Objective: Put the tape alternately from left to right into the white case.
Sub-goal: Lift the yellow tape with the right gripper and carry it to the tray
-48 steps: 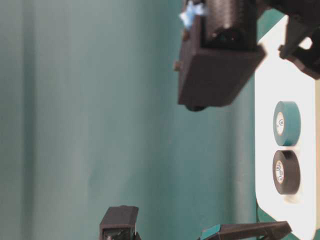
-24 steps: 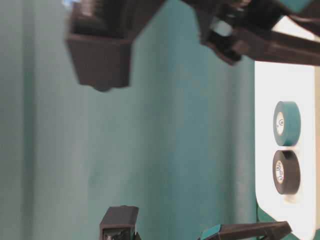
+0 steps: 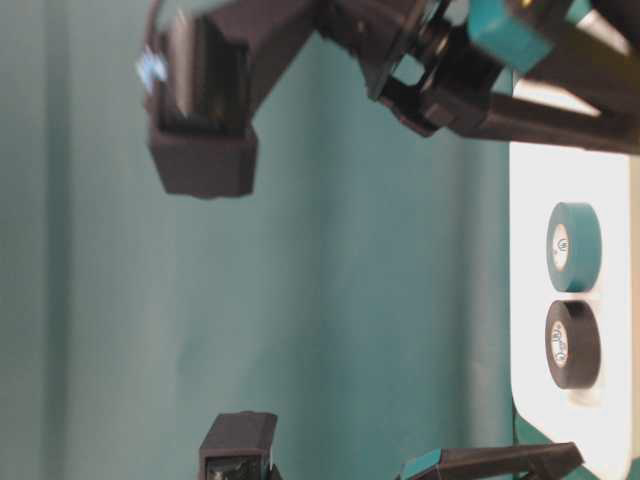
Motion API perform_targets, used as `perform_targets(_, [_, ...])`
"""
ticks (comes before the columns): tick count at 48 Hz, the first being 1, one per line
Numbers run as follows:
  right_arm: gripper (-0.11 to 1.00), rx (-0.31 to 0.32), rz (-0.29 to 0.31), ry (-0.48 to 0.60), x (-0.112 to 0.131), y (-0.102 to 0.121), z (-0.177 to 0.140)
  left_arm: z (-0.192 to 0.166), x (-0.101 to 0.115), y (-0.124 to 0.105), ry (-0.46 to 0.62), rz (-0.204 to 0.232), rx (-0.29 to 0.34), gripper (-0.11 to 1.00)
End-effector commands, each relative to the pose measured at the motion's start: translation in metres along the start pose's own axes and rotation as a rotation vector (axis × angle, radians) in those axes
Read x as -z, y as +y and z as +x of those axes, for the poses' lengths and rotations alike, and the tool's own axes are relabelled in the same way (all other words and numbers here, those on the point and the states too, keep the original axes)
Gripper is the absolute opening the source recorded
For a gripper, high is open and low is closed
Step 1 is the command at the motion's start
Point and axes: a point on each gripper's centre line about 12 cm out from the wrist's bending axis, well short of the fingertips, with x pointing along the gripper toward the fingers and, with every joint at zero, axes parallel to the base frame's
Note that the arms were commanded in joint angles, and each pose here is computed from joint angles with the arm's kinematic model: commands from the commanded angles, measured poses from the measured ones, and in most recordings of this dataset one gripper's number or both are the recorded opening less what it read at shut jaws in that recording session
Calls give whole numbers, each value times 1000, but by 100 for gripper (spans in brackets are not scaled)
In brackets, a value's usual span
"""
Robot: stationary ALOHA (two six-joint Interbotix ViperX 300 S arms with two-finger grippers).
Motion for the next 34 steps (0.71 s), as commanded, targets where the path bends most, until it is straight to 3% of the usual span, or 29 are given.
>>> perform_targets(1, [28,35,31,-33,-11,-21,-14,-6,-9,-1,-35,3,0,59])
perform_targets(14, [28,137,25,-59,-8,-67,-25,-6,-9,-3,-32,6,4,59])
perform_targets(34, [28,276,100,-44,5,-139,-26,-6,-9,-3,-34,-6,5,59])
